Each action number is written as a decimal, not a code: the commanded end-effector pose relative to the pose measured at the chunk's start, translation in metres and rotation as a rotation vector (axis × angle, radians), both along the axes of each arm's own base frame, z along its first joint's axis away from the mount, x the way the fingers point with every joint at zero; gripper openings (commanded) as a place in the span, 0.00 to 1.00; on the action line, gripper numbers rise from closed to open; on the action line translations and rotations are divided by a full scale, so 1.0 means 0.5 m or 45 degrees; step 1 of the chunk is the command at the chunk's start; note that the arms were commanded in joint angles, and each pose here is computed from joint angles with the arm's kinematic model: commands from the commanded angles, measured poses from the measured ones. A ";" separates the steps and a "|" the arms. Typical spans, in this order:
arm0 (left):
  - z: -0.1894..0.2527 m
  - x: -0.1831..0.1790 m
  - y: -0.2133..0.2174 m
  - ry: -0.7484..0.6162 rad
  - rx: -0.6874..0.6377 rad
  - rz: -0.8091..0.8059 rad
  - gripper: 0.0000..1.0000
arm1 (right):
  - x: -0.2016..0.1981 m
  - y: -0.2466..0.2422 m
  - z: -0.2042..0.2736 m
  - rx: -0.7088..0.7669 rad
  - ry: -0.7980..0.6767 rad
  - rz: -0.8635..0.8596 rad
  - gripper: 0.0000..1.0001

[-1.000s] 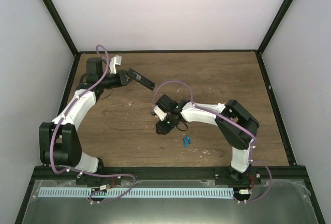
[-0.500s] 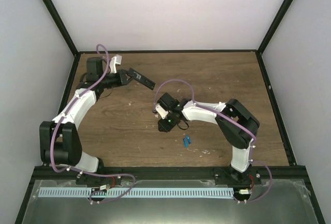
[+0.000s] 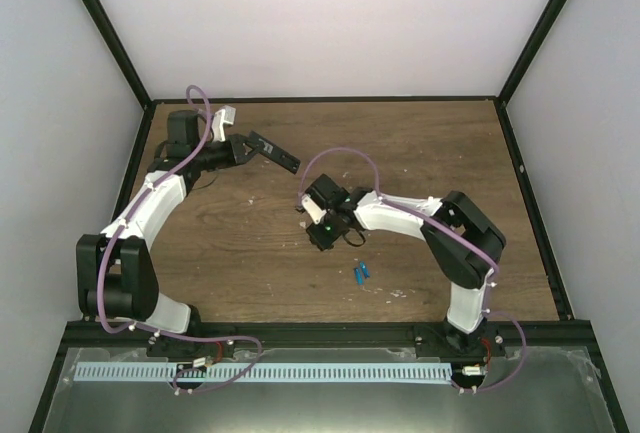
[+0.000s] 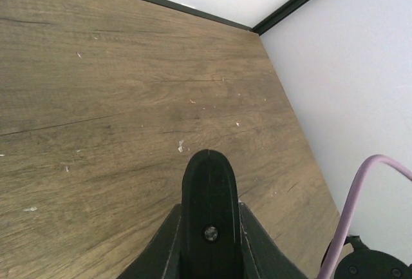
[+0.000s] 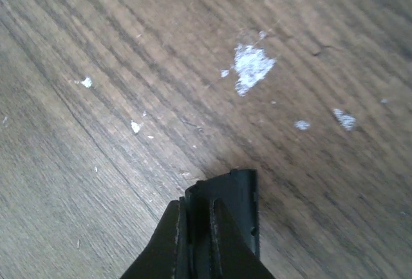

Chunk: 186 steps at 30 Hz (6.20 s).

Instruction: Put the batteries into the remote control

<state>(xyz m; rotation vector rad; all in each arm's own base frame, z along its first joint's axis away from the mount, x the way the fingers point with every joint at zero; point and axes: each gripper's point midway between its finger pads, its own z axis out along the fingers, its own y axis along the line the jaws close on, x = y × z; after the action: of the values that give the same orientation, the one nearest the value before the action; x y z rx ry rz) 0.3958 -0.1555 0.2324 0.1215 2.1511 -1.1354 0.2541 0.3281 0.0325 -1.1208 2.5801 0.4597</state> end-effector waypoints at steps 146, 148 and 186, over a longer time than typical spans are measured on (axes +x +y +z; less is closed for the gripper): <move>-0.023 -0.209 -0.034 0.022 -0.230 -0.176 0.00 | -0.168 -0.190 -0.043 -0.203 0.389 -0.440 0.06; -0.024 -0.212 -0.035 0.028 -0.235 -0.181 0.00 | -0.165 -0.187 -0.036 -0.193 0.379 -0.432 0.05; 0.012 -0.306 -0.088 0.175 -0.467 -0.652 0.00 | -0.088 0.036 0.516 0.837 -0.476 0.407 0.01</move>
<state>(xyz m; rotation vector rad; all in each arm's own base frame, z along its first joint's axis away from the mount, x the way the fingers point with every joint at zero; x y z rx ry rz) 0.2483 -0.1945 0.2155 0.3412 2.1168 -1.8178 0.2188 0.3337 0.2708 -1.1293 1.8667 0.9003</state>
